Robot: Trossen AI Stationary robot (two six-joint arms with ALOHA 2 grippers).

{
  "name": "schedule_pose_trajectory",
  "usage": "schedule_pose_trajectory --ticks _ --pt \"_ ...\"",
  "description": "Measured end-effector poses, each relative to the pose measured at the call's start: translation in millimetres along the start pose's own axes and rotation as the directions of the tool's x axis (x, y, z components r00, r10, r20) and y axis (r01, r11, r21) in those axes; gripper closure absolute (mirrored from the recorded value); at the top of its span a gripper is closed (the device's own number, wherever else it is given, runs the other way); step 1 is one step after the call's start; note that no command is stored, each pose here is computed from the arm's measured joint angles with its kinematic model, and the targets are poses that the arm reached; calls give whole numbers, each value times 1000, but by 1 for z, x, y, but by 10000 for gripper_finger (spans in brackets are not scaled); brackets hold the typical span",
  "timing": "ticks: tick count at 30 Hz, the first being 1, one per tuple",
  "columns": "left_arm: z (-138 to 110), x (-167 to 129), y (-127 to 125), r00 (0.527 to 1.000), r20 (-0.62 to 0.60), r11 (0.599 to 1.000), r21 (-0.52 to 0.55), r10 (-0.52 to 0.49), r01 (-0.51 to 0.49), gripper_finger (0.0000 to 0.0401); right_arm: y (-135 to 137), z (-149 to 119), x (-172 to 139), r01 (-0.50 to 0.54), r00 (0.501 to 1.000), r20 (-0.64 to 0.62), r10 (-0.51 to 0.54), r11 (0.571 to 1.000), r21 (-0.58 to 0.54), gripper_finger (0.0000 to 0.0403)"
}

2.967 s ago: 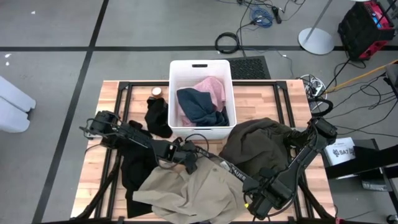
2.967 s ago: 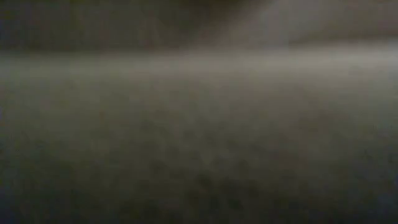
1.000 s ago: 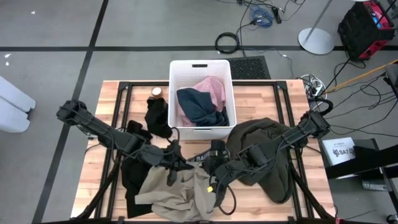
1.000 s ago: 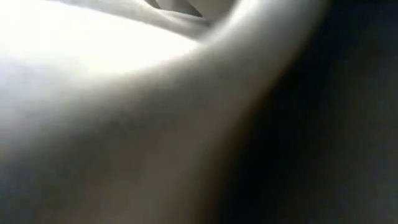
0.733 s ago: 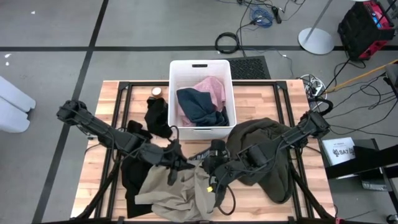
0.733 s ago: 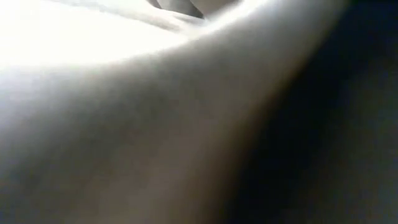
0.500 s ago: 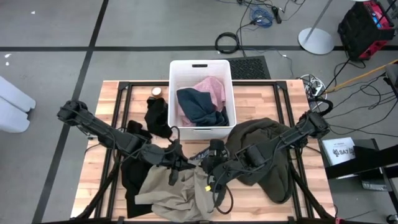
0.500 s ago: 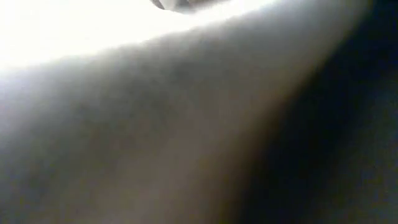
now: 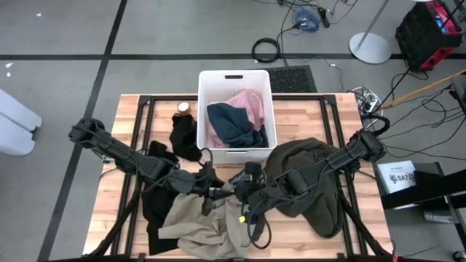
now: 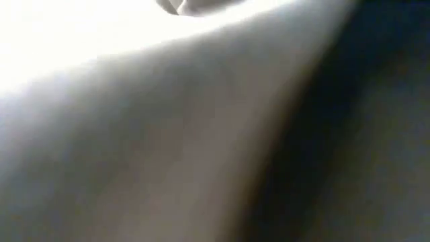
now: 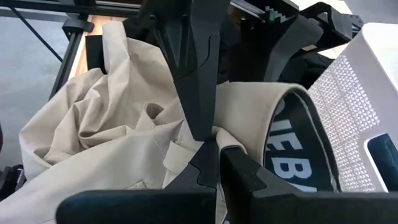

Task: Fold laundry
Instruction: Fold the light brown short pants

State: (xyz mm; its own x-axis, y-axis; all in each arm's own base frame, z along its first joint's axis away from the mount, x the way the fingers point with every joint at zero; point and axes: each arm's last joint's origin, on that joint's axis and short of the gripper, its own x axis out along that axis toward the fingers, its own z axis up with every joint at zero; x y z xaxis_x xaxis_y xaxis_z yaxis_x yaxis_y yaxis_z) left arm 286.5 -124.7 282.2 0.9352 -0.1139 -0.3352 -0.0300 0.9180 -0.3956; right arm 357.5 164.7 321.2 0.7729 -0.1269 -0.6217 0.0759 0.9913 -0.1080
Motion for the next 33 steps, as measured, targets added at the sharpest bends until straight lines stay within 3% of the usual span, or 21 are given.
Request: schedule_pose_trajectory --ticks 13,16,20,26,33 --pt "-16 19 1 997 -68 999 30 -21 23 250 -4 3 3 -3 1000 17 3 1000 7 403" --pt "-16 19 1 998 -60 998 69 -4 8 283 -4 3 3 -3 1000 13 3 1000 6 403" --pt "-16 19 2 998 -55 997 77 15 -11 368 -5 2 3 2 1000 -1 -2 1000 -21 394" --pt "-17 19 2 998 -54 997 81 22 -18 370 -5 -1 2 -30 999 -37 23 985 -173 319" --pt "-19 18 2 997 -77 994 103 30 -21 370 -11 20 -29 -29 997 -81 18 990 -139 205"
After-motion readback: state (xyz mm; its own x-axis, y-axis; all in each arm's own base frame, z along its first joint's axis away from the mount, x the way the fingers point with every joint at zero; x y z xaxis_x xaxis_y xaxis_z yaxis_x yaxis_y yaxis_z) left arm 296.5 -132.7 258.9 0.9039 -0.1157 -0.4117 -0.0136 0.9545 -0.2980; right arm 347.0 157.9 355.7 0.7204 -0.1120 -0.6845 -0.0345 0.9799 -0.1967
